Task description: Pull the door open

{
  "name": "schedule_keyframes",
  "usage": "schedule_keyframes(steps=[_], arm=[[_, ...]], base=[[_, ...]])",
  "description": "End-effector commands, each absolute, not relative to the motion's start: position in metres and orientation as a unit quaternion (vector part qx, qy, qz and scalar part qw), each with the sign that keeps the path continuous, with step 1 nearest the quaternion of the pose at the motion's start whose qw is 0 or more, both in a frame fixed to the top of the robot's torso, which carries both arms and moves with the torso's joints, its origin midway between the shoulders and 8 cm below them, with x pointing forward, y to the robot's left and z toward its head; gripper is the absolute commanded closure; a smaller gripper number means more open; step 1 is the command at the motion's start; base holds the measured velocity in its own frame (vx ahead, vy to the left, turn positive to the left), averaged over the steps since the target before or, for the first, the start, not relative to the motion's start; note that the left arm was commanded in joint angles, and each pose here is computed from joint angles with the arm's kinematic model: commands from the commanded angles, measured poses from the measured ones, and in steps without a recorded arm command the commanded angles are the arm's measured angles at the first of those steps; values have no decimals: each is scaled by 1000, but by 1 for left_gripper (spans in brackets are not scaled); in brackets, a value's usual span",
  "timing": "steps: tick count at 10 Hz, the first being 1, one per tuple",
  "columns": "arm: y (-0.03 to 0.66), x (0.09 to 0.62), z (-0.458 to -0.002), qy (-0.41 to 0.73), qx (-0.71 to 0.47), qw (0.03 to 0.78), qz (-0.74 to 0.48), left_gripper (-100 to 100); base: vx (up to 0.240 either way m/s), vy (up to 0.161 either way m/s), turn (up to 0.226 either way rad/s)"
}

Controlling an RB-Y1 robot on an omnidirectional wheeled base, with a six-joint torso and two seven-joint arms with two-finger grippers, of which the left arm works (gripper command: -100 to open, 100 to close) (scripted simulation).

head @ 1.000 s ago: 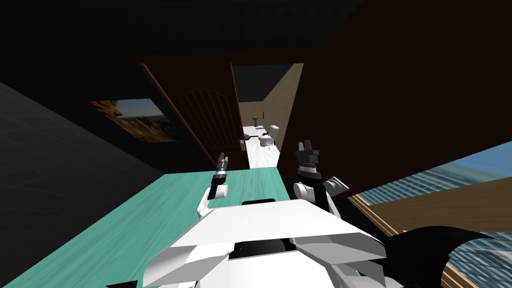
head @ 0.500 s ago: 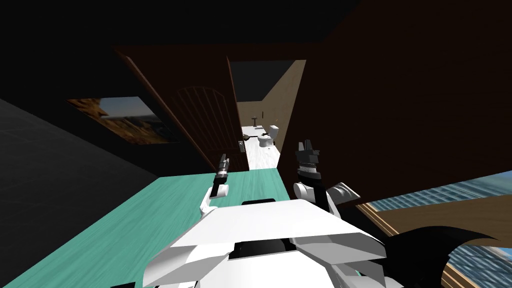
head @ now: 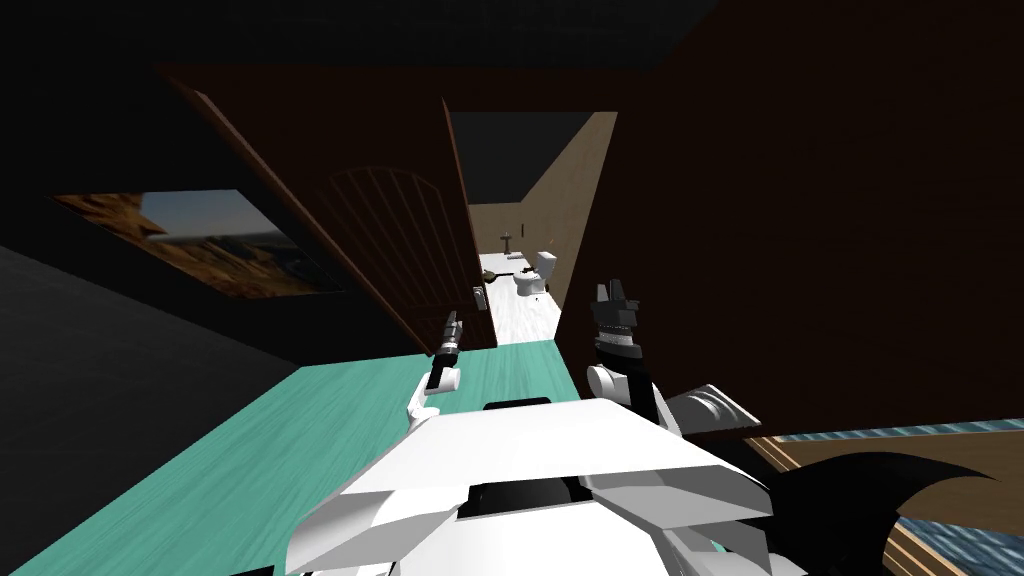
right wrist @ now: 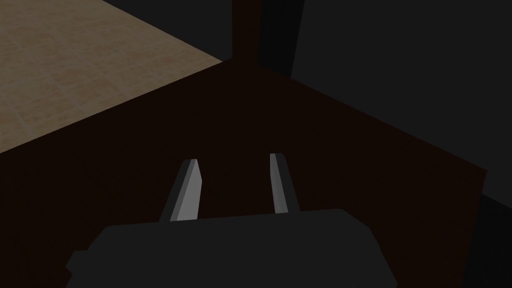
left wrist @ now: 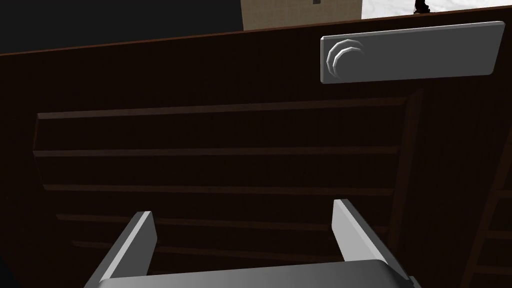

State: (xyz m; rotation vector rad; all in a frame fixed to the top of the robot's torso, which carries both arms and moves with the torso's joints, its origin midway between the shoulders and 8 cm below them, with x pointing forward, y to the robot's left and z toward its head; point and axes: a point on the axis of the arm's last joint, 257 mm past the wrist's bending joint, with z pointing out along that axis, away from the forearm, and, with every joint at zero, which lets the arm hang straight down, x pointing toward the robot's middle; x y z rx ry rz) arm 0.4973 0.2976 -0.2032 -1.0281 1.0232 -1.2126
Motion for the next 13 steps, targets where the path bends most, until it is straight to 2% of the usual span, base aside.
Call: schedule_keyframes(steps=[1,6,13], arm=[[298,503,-214,444,-450,578,-516,-100],[295,516,-258,466,-486,546,-499,-100],[289,524,-296,483,-516,516,-483,-100]], base=[[131,25,-32],[143,21,-46],[106,18,-31]])
